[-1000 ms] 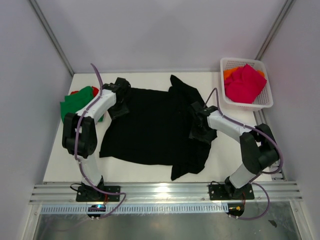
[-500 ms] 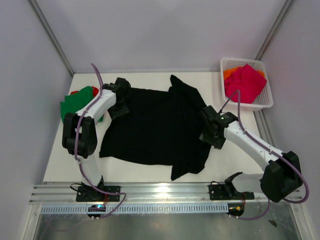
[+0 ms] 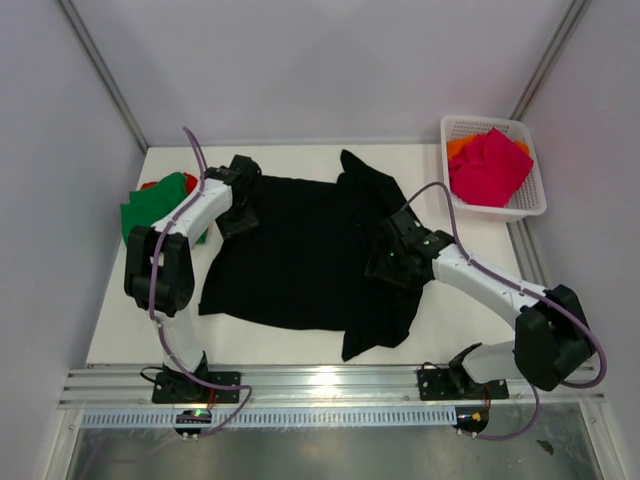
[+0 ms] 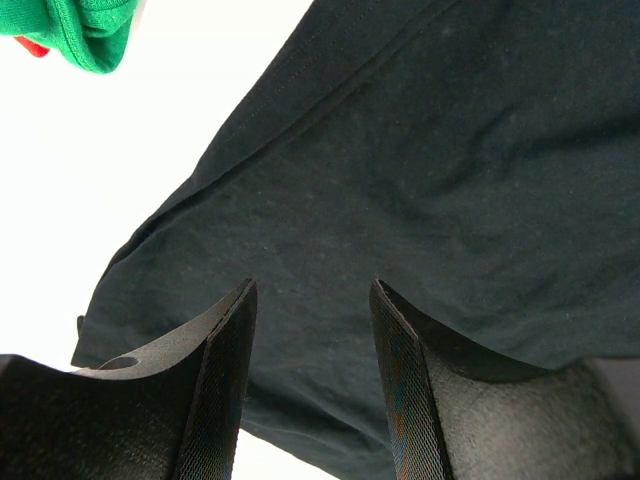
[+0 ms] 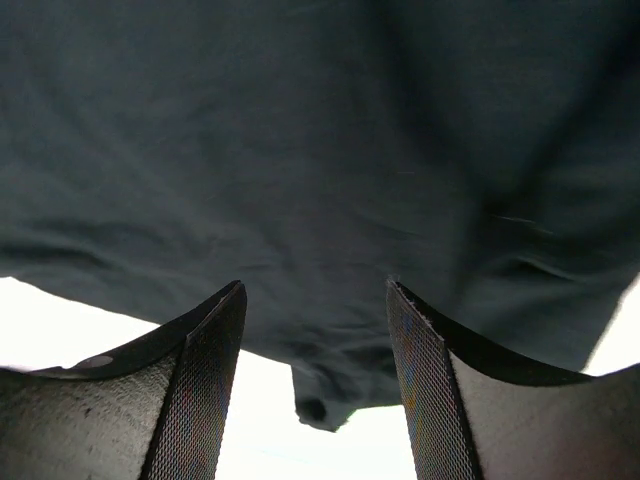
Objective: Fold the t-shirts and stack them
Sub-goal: Flatten out the tshirt
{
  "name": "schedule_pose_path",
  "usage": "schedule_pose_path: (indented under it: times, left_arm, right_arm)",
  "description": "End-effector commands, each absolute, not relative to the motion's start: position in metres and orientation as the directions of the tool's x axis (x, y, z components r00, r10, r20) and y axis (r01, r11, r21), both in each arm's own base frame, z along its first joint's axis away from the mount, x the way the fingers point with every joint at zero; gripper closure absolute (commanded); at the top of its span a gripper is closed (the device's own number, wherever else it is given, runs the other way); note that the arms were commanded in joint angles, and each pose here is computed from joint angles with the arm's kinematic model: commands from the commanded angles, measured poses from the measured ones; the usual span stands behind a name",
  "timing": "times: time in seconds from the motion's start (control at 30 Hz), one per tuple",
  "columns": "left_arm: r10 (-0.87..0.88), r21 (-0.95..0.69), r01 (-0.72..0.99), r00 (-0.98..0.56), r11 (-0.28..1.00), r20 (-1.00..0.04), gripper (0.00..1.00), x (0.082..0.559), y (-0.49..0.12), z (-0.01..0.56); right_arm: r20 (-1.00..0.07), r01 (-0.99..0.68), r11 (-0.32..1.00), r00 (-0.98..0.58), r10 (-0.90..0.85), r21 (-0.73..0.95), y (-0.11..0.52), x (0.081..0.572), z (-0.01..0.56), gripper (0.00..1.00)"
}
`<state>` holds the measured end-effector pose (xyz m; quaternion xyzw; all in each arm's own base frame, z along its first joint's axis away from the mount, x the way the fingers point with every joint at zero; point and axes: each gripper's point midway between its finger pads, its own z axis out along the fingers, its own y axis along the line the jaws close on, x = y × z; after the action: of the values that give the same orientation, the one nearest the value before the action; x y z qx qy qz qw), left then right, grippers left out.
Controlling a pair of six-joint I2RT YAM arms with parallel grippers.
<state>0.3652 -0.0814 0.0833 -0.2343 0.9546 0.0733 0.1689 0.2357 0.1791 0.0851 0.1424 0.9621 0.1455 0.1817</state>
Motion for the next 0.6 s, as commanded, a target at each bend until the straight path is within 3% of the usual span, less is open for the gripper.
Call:
schedule_pose_path:
  times: [0.0, 0.3, 0.43, 0.57]
  left_arm:
    - [-0.422, 0.023, -0.470, -0.812, 0.883, -0.403, 0.49, 0.373, -0.082, 0.099]
    - [-0.407, 0.048, -0.467, -0.812, 0.883, -0.418, 0.48, 0.371, -0.075, 0.102]
    - [-0.410, 0.045, -0.466, -0.816, 0.884, -0.407, 0.49, 0.370, -0.077, 0.099]
    - [-0.414, 0.039, -0.465, -0.820, 0.884, -0.395, 0.48, 0.370, -0.079, 0.095]
  right_arm:
    - [-0.303, 0.133, 0.899, -0.912, 0.276, 0.417, 0.209, 0.241, 0.082, 0.37]
    - [-0.191, 0.302, 0.940, -0.925, 0.330, 0.160, 0.157, 0.190, 0.043, 0.38]
    - [-0.227, 0.469, 0.883, -0.857, 0.463, 0.027, 0.118, 0.170, 0.051, 0.38]
    - [-0.301, 0.633, 0.773, -0.730, 0.614, 0.044, 0.094, 0.157, 0.074, 0.38]
